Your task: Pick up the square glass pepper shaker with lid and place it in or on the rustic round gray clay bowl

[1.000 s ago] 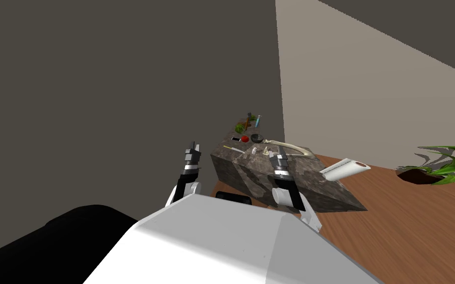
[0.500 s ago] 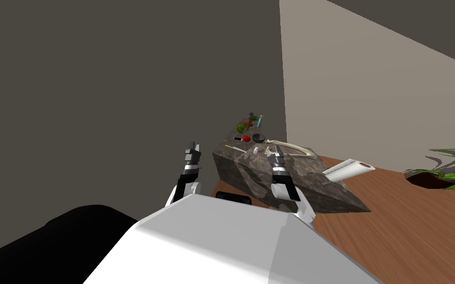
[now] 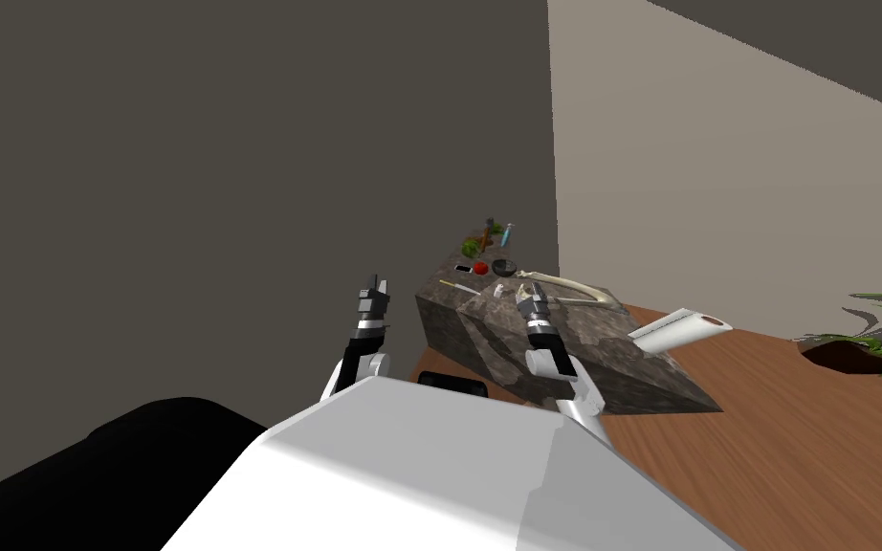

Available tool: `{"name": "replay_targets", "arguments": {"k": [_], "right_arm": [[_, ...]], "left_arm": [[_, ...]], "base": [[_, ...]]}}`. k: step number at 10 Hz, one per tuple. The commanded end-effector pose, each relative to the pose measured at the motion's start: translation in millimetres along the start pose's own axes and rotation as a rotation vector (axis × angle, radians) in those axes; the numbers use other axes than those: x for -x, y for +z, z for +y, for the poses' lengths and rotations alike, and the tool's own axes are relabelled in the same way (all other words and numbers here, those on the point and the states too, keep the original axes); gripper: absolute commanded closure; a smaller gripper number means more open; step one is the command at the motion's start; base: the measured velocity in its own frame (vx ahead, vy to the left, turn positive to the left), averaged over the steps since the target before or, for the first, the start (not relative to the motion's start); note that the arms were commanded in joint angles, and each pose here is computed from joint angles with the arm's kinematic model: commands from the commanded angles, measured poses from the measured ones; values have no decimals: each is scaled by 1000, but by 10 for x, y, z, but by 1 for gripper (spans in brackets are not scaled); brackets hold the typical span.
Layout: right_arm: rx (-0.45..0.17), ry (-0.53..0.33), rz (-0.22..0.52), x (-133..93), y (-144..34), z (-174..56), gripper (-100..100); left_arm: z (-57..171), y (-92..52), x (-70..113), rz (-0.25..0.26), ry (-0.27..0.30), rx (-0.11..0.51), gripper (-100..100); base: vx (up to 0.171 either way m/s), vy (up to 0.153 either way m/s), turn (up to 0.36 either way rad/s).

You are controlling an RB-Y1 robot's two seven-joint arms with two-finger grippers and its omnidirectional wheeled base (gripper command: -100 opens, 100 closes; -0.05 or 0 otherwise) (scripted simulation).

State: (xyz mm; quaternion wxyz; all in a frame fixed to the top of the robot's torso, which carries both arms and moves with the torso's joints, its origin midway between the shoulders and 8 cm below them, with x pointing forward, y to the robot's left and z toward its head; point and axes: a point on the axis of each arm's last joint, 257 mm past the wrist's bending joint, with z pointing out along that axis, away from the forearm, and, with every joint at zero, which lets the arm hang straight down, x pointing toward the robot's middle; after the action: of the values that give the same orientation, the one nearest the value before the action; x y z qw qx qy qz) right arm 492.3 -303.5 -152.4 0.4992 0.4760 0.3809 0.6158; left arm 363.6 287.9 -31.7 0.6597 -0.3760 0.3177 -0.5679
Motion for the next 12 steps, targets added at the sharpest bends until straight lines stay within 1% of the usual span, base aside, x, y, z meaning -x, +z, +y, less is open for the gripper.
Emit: {"name": "replay_targets", "arguments": {"k": [1,2,3,4,5,6,7,8,9,10,11,12], "right_arm": [[-35,44,-25,133,95,-104,-100],[-35,59,-26,133,95,-104,-100],[-62,98,-50,235,174,-197,-100],[-62,108,-51,235,174,-197,-100],[-88,151,-78,337,251,-285,-100],[-87,161,-78,337,251,-285,-100],[-111,204,-108,436,325,-368,-100],[-110,217,-108,436,325,-368,-100],[-132,262,-139,530,396,-446,-100],[-131,276,-140,530,396,-446,-100],[-151,325,-172,618,463,-522,-100],[-150,339,-173,618,463,-522,-100]], "left_arm": [[0,0,0,0,0,0,0],[0,0,0,0,0,0,0],[0,0,0,0,0,0,0],[0,0,0,0,0,0,0],[0,0,0,0,0,0,0],[0,0,0,0,0,0,0],[0,0,0,0,0,0,0],[0,0,0,0,0,0,0],[0,0,0,0,0,0,0],[0,0,0,0,0,0,0],[0,0,0,0,0,0,0],[0,0,0,0,0,0,0]], "base": [[-34,7,44],[-27,7,36],[-28,11,67],[-22,7,25],[-24,4,64],[-23,3,27],[-27,5,45],[-20,2,33],[-20,-1,56],[-17,-3,31],[-21,-1,66],[-16,-3,35]]}}
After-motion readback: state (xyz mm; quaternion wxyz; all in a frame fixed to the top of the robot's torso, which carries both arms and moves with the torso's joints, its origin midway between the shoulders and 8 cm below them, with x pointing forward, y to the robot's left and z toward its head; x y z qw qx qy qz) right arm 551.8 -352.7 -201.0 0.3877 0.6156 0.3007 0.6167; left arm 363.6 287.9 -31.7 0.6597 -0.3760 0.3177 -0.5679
